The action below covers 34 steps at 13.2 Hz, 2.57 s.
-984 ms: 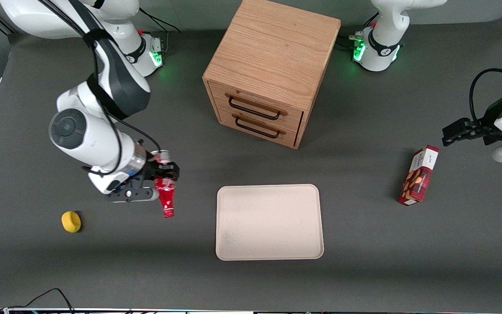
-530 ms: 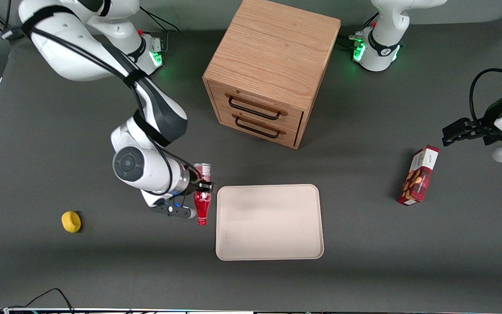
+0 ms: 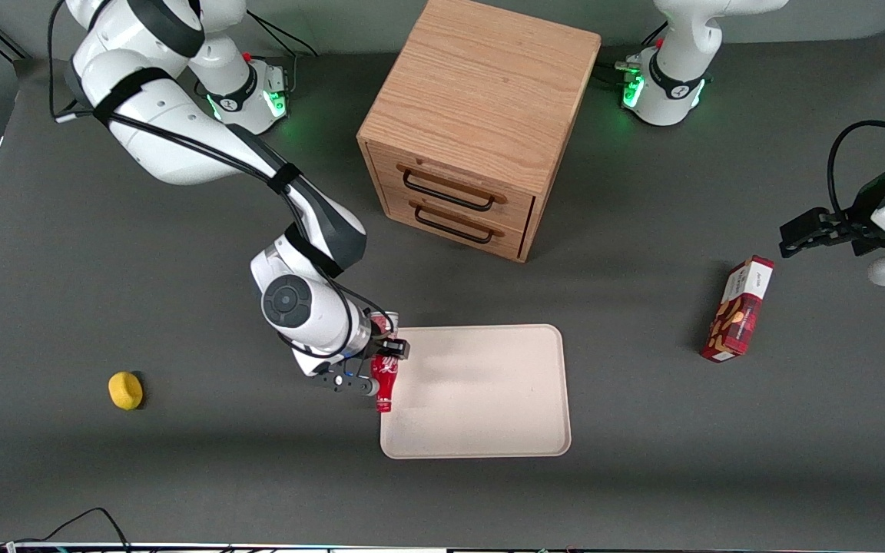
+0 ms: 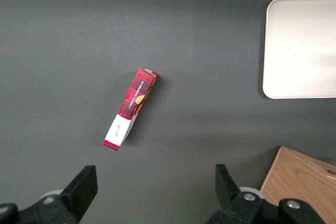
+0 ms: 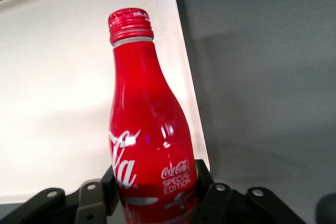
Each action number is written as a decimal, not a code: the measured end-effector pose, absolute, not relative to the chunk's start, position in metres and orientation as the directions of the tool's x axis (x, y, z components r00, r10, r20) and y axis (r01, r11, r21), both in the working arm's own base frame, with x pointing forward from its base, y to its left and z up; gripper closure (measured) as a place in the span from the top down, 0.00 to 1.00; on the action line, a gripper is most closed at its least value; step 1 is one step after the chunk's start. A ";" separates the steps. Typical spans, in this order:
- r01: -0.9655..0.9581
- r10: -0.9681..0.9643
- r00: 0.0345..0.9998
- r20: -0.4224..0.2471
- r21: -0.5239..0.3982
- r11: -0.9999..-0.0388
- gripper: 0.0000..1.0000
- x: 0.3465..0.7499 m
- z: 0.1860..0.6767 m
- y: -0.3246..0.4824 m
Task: Place coke bottle on tray
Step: 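Lower the upright bottle onto the tray's edge area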
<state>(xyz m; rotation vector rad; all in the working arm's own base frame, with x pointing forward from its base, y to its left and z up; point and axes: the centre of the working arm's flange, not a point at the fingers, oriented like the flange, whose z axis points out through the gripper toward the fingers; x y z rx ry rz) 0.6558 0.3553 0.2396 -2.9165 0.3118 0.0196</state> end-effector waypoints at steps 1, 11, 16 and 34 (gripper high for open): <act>-0.212 -0.209 0.977 -0.037 -0.207 -0.955 0.59 0.656 0.232 0.355; -0.214 -0.213 0.977 -0.028 -0.208 -0.954 0.59 0.673 0.202 0.356; -0.221 -0.223 0.975 -0.014 -0.225 -0.949 0.59 0.682 0.202 0.357; -0.215 -0.224 0.974 0.007 -0.263 -0.941 0.59 0.699 0.176 0.364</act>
